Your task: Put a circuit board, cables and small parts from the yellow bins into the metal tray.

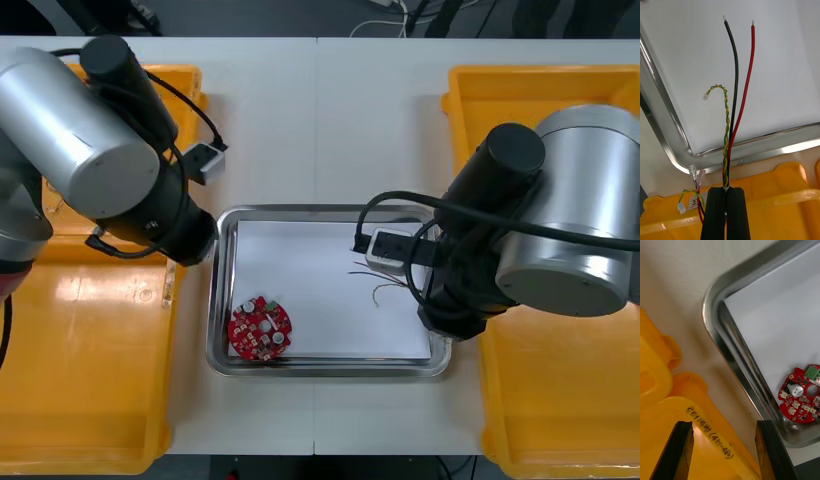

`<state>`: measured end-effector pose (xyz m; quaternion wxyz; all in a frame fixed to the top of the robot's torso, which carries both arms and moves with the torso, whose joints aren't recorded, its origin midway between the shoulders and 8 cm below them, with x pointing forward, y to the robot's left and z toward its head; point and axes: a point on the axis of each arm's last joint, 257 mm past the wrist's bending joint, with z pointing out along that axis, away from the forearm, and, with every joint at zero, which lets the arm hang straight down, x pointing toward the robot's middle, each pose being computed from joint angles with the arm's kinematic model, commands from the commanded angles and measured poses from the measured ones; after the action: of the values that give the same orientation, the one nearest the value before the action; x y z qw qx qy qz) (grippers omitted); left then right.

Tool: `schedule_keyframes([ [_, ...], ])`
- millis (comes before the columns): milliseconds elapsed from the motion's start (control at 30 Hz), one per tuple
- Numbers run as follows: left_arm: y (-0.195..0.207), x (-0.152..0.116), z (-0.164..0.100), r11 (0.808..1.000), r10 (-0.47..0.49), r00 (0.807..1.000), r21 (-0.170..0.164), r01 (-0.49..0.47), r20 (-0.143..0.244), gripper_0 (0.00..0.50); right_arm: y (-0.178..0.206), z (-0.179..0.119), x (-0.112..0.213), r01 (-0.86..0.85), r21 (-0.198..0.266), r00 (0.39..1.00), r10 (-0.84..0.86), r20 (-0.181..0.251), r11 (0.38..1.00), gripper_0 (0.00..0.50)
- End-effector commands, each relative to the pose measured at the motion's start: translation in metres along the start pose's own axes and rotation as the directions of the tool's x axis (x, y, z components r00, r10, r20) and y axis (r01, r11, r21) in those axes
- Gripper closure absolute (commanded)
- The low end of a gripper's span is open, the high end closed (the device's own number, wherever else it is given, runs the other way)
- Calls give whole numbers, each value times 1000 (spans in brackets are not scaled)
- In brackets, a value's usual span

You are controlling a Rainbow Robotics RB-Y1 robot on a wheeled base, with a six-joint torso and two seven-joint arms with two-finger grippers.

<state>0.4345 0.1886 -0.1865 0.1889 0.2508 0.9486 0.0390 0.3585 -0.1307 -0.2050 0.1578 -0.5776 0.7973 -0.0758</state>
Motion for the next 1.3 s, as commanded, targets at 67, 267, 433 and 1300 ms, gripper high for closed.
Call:
schedule_keyframes([
  [67,46,-20,-41,994,-79,993,-71,85,92,18,7,-2,-29,101,53,993,-103,52,994,500],
  [267,81,-17,-46,985,-140,986,-87,148,87,21,14,12,-36,161,96,985,-167,52,982,500],
  [433,111,-16,-50,980,-171,982,-93,179,86,20,20,22,-38,202,112,977,-209,52,973,500],
  [1300,230,8,-45,956,-234,972,-179,234,23,19,18,59,-39,319,87,948,-318,-19,944,500],
])
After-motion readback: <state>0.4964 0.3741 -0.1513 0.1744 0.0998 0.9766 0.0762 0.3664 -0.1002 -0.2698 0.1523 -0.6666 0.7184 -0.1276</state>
